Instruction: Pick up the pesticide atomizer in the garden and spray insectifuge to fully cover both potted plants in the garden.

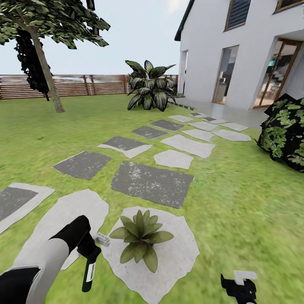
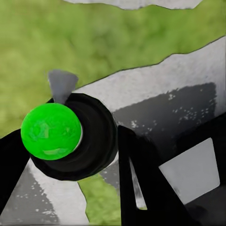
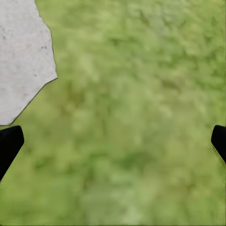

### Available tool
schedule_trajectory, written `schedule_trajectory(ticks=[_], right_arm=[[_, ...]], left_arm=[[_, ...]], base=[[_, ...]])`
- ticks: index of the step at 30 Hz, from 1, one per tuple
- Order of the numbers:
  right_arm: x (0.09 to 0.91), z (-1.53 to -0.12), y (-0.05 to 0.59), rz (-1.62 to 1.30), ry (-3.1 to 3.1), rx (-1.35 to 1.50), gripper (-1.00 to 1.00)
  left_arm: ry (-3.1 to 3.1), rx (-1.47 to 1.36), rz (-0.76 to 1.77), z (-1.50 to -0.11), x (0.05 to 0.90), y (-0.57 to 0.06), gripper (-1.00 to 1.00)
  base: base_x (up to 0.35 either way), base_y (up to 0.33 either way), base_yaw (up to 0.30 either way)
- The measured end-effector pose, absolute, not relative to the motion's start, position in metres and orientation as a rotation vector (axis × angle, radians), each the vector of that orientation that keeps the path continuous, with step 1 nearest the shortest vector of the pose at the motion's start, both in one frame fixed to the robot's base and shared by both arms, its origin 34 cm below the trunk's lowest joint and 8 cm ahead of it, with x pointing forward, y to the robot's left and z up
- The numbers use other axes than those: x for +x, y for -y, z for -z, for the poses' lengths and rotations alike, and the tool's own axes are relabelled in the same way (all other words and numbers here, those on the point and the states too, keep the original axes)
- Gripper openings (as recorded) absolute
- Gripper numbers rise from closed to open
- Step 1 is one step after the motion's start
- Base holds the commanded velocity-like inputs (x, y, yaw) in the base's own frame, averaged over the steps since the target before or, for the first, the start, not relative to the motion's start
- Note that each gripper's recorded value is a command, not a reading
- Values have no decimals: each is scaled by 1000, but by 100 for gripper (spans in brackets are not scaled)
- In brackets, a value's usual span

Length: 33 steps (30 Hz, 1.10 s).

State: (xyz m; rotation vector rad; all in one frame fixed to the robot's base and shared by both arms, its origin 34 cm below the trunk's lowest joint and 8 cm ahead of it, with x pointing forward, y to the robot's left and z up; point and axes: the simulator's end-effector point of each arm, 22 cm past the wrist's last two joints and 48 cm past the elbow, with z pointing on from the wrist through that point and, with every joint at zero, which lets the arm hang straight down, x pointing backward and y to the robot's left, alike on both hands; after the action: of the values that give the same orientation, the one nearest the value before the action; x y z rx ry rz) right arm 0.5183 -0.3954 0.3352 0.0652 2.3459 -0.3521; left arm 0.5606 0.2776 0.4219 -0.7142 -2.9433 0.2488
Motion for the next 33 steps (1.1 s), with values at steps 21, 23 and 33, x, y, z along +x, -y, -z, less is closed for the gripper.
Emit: schedule_trajectory(ticks=[21,23,33], right_arm=[[519,-334,394,351,-2347,66,100],[518,-334,393,350,-2349,66,100],[517,-332,392,348,-2352,65,100]], left_arm=[[2901,-748,-223,-411,545,-281,-100],[2880,-742,-229,-401,530,-283,-100],[2855,-722,-188,-387,509,-298,-100]], base=[[193,85,19],[1,0,152],[0,0,21]])
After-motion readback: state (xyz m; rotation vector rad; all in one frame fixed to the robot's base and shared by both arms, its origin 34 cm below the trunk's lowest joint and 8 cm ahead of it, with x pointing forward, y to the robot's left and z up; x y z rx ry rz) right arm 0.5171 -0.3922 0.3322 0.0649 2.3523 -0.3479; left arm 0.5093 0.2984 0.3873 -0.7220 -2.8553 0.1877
